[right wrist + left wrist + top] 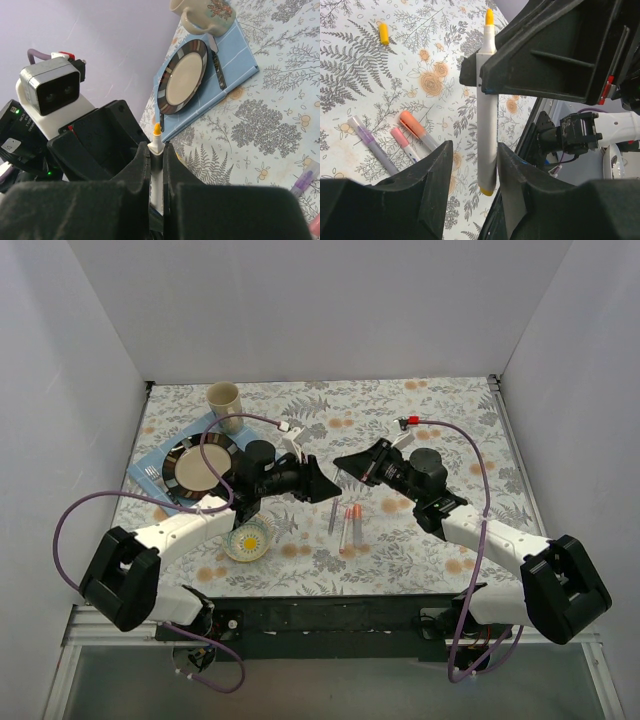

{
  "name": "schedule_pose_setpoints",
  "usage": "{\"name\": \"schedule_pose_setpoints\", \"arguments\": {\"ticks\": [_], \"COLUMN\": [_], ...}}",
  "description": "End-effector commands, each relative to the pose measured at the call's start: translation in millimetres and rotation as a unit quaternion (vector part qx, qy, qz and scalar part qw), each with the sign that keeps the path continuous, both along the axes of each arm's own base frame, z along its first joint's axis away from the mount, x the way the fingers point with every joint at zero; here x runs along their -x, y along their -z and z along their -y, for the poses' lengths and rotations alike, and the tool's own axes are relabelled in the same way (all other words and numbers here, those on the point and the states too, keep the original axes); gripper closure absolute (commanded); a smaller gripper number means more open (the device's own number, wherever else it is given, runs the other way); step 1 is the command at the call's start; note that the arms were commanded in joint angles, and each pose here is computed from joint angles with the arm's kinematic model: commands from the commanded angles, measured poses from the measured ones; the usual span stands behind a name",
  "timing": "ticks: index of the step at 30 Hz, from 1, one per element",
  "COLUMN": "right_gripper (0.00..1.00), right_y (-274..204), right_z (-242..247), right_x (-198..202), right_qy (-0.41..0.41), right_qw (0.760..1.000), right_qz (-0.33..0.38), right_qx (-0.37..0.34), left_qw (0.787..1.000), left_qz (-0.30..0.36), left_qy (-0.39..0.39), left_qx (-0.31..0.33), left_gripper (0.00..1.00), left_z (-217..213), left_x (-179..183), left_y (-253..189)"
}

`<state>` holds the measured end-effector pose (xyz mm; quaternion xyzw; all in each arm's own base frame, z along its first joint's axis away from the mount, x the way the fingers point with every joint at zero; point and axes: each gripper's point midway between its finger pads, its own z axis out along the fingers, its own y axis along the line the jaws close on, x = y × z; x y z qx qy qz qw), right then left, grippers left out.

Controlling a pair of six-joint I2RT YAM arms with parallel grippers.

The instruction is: Insert the pens into the pen caps

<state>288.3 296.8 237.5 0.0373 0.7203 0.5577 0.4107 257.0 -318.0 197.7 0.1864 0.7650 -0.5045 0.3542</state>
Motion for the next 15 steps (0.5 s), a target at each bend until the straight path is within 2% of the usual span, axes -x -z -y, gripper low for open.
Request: {"name": "schedule_pose_setpoints", "arguments": {"ticks": [1, 3, 4, 5, 7, 8, 11, 12, 15], "right_gripper": [0.99, 0.99, 0.99, 0.94, 0.75, 0.62, 0.54, 0.51, 0.45], "right_y": [-22, -19, -17, -15, -16, -12, -13, 2, 8], "right_z": [-6, -7, -7, -8, -10, -9, 2, 12, 39], "right_x": [8, 12, 13, 15, 20, 20, 8, 2, -13], "right_qy": [-0.027, -0.031, -0.032, -0.038, -0.052, -0.053, -0.005, 0.018, 0.086], "right_qw": [0.999, 0.999, 0.999, 0.998, 0.998, 0.998, 0.999, 0.997, 0.987], "right_qz": [0.037, 0.035, 0.033, 0.036, 0.039, 0.034, 0.017, 0.007, -0.001], "right_qx": [-0.025, -0.023, -0.021, -0.017, -0.011, 0.004, 0.033, 0.074, 0.137], "left_qw": [1.000, 1.000, 0.999, 0.999, 0.999, 1.000, 0.999, 0.998, 0.991], "left_qz": [0.011, 0.014, 0.017, 0.019, 0.025, 0.023, 0.040, 0.048, 0.070], "left_qy": [0.020, 0.024, 0.026, 0.027, 0.020, 0.017, -0.028, -0.038, -0.099], "left_qx": [0.004, 0.007, 0.009, 0.011, 0.011, 0.006, -0.017, -0.025, -0.050], "left_gripper": [0.68, 0.78, 0.96, 1.00, 1.00, 1.00, 1.00, 1.00, 1.00], "left_z": [4, 5, 5, 5, 4, 2, -11, -15, -36], "left_x": [4, 5, 5, 5, 3, 4, -5, -6, -15], "left_y": [-10, -13, -15, -18, -24, -24, -30, -32, -36]}}
